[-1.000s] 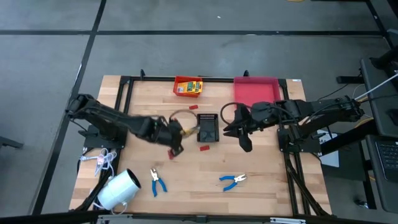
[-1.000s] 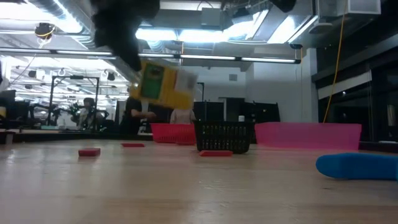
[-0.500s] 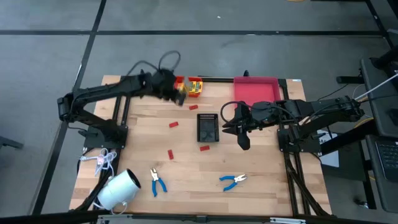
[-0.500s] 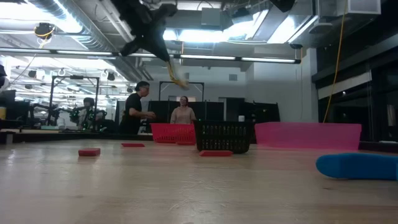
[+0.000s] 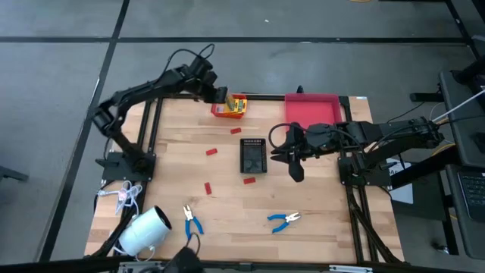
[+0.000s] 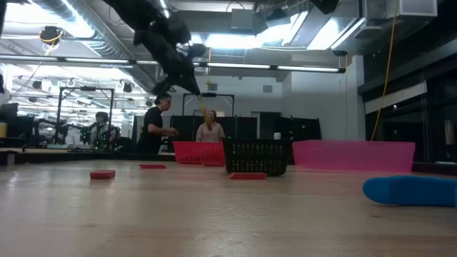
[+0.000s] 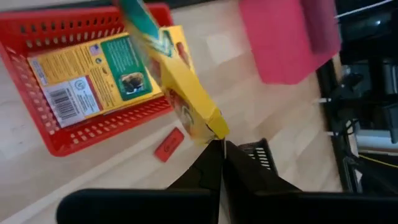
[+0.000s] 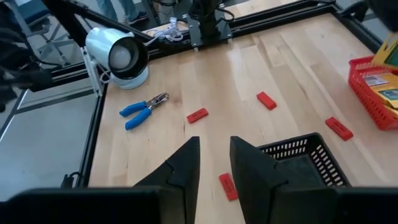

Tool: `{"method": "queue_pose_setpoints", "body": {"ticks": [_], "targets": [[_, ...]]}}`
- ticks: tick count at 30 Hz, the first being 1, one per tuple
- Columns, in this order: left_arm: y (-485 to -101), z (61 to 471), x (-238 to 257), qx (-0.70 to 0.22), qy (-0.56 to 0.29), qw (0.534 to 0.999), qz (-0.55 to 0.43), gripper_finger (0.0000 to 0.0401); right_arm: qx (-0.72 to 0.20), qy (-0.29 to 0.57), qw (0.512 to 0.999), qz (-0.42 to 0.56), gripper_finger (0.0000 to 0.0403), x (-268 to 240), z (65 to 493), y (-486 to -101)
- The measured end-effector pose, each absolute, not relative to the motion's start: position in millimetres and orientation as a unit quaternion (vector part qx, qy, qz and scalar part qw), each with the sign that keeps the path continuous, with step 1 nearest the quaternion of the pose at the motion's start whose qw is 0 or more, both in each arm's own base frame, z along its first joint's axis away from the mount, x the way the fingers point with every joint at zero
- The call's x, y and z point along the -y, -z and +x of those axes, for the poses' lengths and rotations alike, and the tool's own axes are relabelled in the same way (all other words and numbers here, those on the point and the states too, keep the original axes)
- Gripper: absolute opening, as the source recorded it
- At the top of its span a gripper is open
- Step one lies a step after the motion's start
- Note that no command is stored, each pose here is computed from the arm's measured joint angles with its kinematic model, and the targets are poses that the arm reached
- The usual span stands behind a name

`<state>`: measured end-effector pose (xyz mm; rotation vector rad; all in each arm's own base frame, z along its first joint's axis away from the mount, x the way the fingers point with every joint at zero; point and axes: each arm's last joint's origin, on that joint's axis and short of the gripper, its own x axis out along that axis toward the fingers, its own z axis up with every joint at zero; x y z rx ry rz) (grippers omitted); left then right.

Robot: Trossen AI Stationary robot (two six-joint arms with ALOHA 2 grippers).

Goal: Pick & Place School Supplies
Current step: Put the yellow crayon box into the red bin

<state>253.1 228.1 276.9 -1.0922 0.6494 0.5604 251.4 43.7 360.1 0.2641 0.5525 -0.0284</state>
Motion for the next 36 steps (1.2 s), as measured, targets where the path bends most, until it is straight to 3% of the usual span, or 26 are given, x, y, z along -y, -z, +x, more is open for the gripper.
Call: {"method": "queue_pose_setpoints", "body": {"ticks": [8, 36], "targets": [[-254, 267, -241, -0.350, -0.270, 0.740, -0.507, 0.0002, -0.269, 0.029, 0.952, 0.143, 0.0091, -44, 251, -360], [-267, 242, -227, -0.416, -0.377, 0.700, -0.441, 0.0002, -0.267, 0.031, 0.954, 0.136, 0.0091, -54, 249, -360]]}}
